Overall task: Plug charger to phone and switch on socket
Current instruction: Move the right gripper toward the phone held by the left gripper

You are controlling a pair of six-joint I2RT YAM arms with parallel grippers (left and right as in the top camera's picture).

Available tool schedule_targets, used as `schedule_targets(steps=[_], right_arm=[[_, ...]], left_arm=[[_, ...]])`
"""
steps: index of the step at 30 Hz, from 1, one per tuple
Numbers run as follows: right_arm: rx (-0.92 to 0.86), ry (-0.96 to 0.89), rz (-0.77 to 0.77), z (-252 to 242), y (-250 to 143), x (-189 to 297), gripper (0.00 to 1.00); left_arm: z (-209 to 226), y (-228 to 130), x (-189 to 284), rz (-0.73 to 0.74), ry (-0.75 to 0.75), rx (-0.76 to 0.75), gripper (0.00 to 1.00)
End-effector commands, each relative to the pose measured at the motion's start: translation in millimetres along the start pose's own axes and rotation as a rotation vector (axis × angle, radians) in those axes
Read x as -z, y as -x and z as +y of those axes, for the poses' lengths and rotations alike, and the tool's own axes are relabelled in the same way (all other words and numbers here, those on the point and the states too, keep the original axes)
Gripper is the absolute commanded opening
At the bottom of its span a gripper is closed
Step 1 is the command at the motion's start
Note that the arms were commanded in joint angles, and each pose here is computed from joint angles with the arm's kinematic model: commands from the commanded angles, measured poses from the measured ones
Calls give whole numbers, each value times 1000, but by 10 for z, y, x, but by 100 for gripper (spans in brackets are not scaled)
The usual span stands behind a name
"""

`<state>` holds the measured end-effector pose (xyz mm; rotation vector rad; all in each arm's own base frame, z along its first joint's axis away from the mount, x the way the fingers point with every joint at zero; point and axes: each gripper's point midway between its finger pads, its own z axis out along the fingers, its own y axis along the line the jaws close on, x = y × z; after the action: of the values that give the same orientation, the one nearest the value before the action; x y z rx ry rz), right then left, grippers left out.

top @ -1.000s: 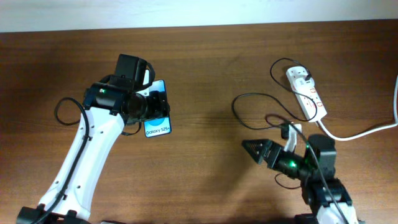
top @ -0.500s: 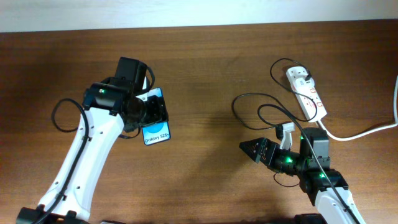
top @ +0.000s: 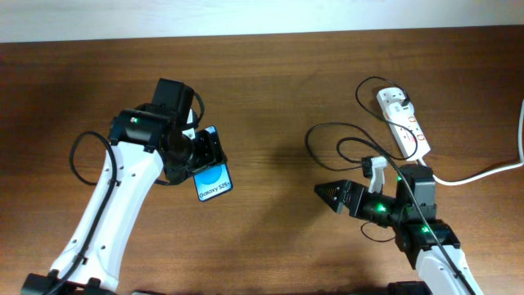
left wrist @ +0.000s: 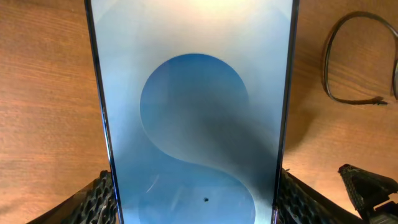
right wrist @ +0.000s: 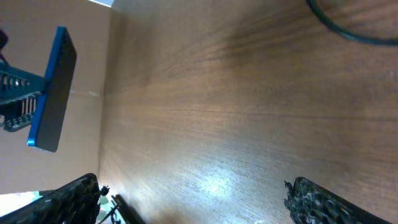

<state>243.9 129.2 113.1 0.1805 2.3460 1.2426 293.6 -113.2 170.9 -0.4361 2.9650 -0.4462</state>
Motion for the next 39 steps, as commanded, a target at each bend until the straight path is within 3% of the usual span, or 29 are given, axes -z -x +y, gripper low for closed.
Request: schedule_targets(steps=[1, 4, 9, 19, 26, 31, 39], right_arm=[[176, -1, -36, 123, 168, 28, 98], [221, -64, -63, 19, 223, 33, 98], [298, 0, 4, 246, 38, -116, 100], [126, 40, 0, 440, 16, -212, 99], [93, 119, -15, 719, 35, -339, 99], [27, 90, 17, 608, -8, -593, 99], [125, 262, -52, 1040, 161, -609, 100]], left_arm=[[-115, 28, 174, -41, -53, 50, 38], [-125, 49, 175, -48, -58, 104, 38], [-199, 159, 188, -84, -96, 241, 39], [-324, 359, 178, -129, -166, 466, 41], [-448, 388, -6, -105, -166, 483, 42], [-496, 363, -97, -87, -155, 476, 42], [-506, 376, -97, -84, -164, 559, 42]])
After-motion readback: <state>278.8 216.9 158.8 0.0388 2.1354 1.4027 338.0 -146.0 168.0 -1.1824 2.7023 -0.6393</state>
